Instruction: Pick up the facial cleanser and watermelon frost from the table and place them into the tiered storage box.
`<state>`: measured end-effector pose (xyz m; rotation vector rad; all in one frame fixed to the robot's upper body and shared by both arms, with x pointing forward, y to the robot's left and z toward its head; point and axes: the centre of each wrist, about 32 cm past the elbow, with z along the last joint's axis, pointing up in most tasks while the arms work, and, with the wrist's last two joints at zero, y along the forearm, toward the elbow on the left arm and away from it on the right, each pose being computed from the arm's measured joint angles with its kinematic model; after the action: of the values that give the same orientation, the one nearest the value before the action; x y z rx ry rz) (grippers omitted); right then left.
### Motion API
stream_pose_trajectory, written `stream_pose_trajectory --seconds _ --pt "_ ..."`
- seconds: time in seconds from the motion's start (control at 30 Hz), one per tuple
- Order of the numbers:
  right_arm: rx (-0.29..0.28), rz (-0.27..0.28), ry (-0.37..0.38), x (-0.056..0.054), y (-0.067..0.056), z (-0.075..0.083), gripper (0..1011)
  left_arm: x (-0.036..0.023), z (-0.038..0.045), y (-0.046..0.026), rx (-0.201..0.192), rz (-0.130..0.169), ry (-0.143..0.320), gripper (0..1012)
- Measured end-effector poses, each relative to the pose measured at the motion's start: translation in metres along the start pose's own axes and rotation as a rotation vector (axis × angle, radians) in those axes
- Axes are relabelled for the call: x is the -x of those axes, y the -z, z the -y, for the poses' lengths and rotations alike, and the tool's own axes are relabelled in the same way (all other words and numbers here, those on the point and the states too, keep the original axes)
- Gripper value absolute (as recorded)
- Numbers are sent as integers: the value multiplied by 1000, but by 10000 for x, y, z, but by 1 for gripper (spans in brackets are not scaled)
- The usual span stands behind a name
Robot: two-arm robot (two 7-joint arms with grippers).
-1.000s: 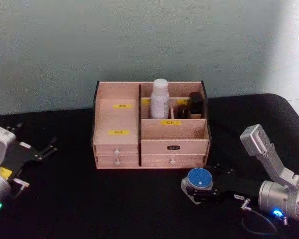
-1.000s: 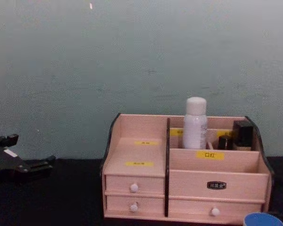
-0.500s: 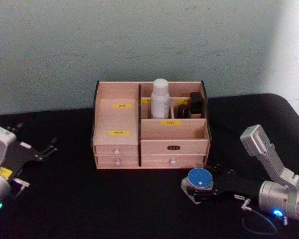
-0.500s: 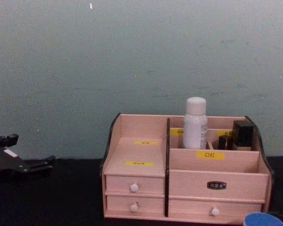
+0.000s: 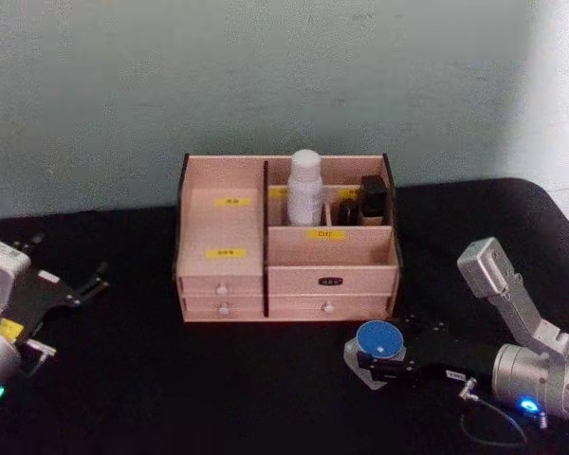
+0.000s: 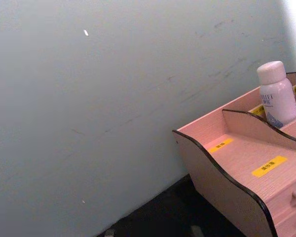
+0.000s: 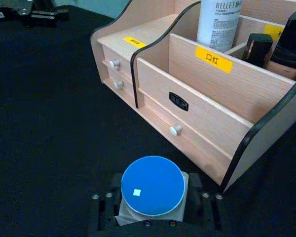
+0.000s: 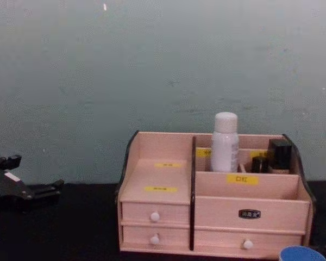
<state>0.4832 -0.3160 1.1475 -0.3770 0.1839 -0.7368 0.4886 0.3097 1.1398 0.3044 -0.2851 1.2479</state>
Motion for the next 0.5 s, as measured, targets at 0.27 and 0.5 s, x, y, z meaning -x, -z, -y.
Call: stream_pose_trajectory --seconds 0.27,0.5 --pt "-3 1 0 0 -2 0 759 0 0 0 0 0 0 1001" --pt "-3 1 0 1 -2 0 730 0 0 0 0 0 0 1001"
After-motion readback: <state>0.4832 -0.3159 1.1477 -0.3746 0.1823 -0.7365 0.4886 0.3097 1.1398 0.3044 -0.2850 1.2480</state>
